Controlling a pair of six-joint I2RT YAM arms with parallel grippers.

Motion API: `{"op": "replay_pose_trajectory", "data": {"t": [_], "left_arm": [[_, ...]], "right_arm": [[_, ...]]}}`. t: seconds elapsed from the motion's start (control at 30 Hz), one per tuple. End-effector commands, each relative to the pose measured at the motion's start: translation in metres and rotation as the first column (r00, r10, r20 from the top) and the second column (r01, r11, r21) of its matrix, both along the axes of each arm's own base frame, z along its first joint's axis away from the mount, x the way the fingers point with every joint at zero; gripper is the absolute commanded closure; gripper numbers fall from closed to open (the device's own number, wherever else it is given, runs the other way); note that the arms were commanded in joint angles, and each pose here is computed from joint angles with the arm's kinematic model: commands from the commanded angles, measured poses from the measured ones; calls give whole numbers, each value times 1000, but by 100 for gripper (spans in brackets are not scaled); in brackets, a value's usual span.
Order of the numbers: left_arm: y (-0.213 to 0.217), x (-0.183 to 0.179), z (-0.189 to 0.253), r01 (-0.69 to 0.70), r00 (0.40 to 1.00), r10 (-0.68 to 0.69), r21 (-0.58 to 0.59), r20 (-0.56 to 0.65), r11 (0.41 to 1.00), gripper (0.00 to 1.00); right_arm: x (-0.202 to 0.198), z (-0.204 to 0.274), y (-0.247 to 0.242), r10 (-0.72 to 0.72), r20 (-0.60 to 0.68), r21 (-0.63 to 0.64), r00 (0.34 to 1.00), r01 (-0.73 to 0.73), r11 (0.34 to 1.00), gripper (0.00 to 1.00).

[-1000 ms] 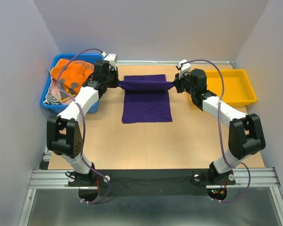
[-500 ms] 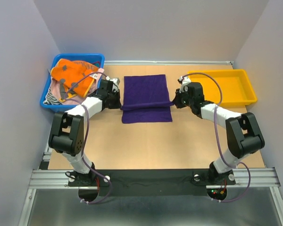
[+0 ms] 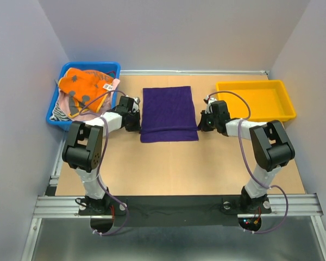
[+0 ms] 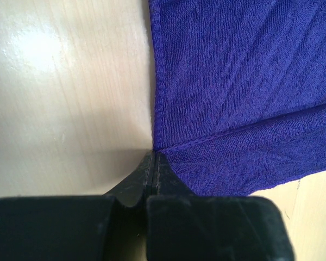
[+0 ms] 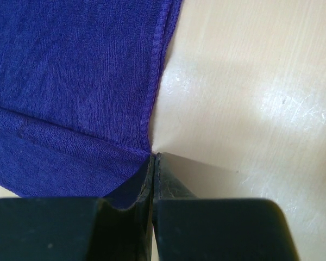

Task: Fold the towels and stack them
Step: Fold the towel

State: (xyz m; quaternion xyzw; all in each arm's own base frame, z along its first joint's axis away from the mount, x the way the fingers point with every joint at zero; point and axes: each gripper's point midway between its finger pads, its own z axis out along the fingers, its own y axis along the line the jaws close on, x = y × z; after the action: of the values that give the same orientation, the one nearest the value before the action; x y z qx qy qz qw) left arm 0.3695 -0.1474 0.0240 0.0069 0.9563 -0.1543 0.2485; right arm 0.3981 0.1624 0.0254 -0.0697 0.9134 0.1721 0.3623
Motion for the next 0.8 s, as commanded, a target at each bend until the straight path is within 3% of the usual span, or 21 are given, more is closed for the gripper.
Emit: {"op": "replay_pose_trajectory", "data": {"t": [0.0,0.23,0.47,0.57,0.77], "left_arm": [[5,11,31,-19,998,17,24,57,1000,100],[4,37,105,-44,980,40,14,196,999,100],[11,36,164,-67,947,62,4,314,998,100],[13,29,160,-63,948,58,6,312,998,100],[9,11,104,-30,974,29,2,225,1000,100]], "right_arm": [[15,24,-11,-44,60,-44,997,47,998,100],[39,102,-14,-38,228,-60,973,53,997,99],[25,150,-12,-22,291,-15,956,28,1000,100],[14,145,-9,-17,266,14,964,14,1000,100],[-6,111,-7,-9,174,34,985,3,999,100]]}}
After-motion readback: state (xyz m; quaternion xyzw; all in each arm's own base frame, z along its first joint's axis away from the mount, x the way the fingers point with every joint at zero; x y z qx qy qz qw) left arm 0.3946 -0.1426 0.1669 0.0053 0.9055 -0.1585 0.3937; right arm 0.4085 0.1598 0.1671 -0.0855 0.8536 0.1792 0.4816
